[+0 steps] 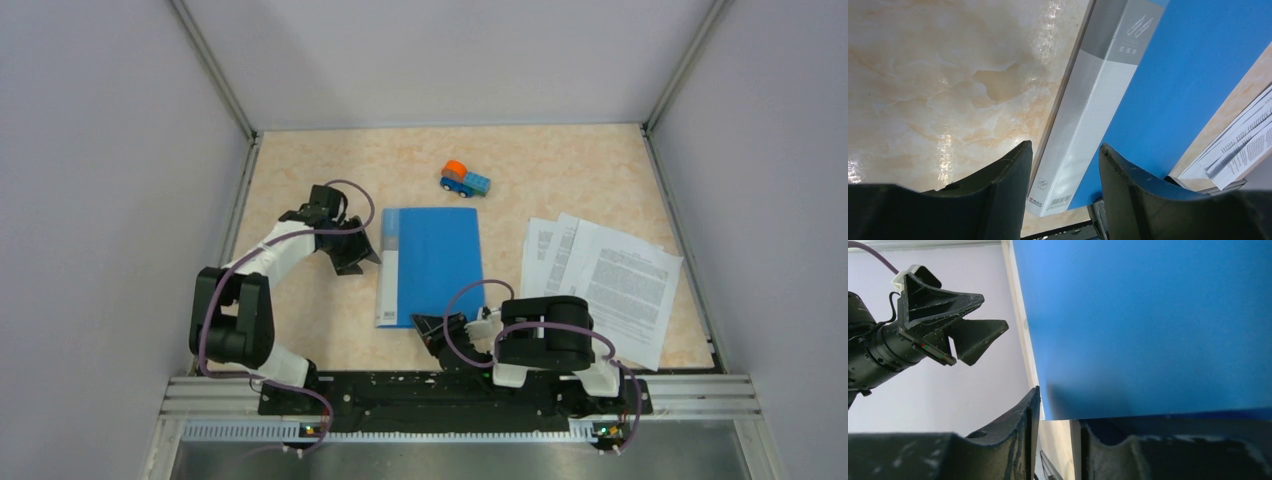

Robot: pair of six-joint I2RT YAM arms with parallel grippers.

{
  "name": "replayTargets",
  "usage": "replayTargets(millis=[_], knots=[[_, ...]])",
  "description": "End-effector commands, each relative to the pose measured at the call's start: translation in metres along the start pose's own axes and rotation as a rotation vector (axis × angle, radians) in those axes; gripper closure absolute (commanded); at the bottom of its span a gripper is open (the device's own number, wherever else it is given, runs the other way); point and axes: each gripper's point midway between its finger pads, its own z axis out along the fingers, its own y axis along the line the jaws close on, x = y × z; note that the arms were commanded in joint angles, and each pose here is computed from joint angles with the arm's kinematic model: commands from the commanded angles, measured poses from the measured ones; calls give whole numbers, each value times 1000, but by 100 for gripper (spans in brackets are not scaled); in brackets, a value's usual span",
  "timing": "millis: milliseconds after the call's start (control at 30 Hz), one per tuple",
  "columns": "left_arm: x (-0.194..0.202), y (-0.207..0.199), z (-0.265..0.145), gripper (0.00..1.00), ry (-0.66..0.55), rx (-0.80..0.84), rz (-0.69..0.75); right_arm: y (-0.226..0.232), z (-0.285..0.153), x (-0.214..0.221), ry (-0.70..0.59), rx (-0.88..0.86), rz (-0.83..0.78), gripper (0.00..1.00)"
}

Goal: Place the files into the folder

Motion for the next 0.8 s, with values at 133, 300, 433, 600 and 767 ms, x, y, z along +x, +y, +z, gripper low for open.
replayTargets(millis=[133,300,433,600,767], knots=[[-8,-6,-21,43,-54,31,12,-16,0,-21,-66,13,-146,81],[-8,-6,-28,43,-65,33,12,-14,0,-20,-66,11,-196,91],[-10,-9,-37,42,-81,42,10,-10,-1,-19,-61,20,-267,100],[-17,-17,-59,40,-123,67,5,-1,-6,-14,-55,68,-426,100],[-26,-24,-84,37,-189,79,12,25,-15,-3,-56,110,-634,100]])
